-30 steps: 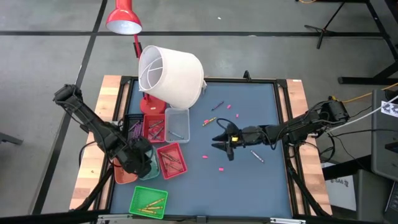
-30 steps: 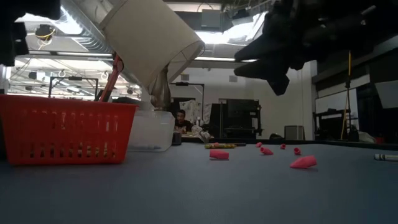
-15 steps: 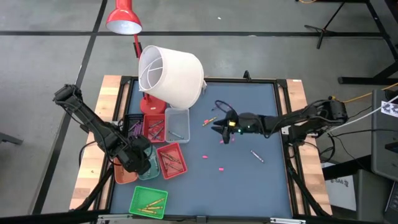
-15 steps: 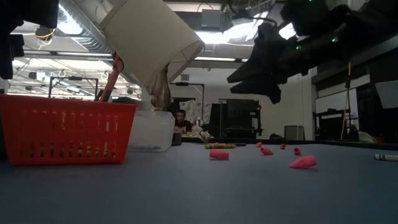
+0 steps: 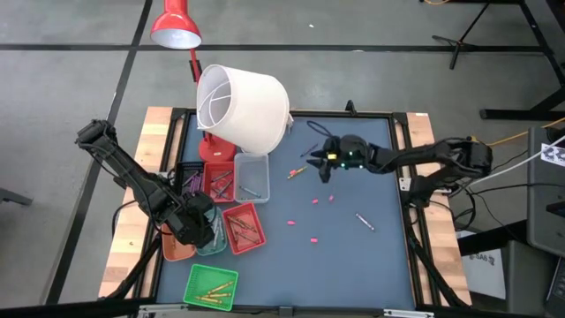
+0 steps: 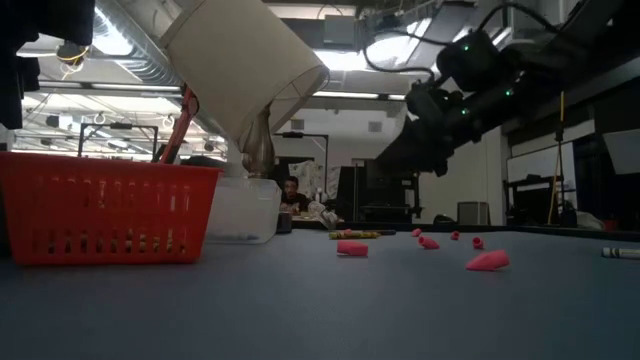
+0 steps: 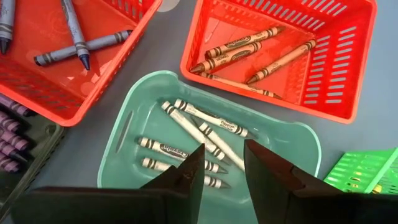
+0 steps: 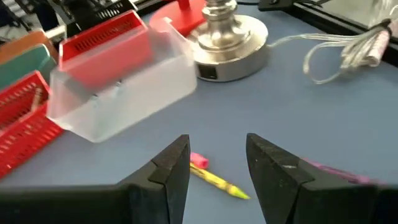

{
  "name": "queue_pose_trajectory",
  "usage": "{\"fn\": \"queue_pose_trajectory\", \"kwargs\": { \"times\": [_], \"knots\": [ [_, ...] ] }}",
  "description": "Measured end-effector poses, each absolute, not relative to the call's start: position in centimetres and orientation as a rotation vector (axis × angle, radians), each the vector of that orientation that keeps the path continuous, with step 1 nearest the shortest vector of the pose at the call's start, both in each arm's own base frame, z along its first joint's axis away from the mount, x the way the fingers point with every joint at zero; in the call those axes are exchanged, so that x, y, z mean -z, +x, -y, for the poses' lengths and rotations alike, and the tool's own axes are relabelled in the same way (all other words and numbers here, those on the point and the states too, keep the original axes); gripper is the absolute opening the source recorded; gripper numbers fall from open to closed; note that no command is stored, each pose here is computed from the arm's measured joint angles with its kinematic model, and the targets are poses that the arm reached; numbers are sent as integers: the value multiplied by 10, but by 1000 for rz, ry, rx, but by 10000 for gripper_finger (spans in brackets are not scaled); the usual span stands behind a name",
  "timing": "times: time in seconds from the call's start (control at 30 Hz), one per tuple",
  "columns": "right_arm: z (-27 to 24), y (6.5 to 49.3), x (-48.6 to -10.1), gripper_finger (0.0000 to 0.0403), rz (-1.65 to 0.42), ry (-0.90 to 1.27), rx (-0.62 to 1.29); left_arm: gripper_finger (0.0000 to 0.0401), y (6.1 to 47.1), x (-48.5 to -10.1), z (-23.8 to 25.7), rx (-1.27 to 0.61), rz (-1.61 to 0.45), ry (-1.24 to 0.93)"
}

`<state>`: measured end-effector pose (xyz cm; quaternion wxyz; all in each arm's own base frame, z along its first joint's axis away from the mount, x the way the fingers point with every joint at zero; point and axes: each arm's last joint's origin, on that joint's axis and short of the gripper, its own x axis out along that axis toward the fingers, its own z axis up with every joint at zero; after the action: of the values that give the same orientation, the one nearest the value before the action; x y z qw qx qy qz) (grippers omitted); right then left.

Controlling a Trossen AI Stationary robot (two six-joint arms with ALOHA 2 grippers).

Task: Sort crayons
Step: Put the violet crayon into the black bin

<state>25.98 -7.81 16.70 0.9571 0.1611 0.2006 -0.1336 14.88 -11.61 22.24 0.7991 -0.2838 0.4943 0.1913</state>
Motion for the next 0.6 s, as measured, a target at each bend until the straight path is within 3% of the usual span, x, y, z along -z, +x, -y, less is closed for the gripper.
{"fn": "queue_pose_trajectory", "kwargs": {
  "times": [0.6],
  "knots": [
    [125, 241, -164, 156, -450, 204, 226, 94, 149, -222, 116, -408, -1058, -612]
  ]
}}
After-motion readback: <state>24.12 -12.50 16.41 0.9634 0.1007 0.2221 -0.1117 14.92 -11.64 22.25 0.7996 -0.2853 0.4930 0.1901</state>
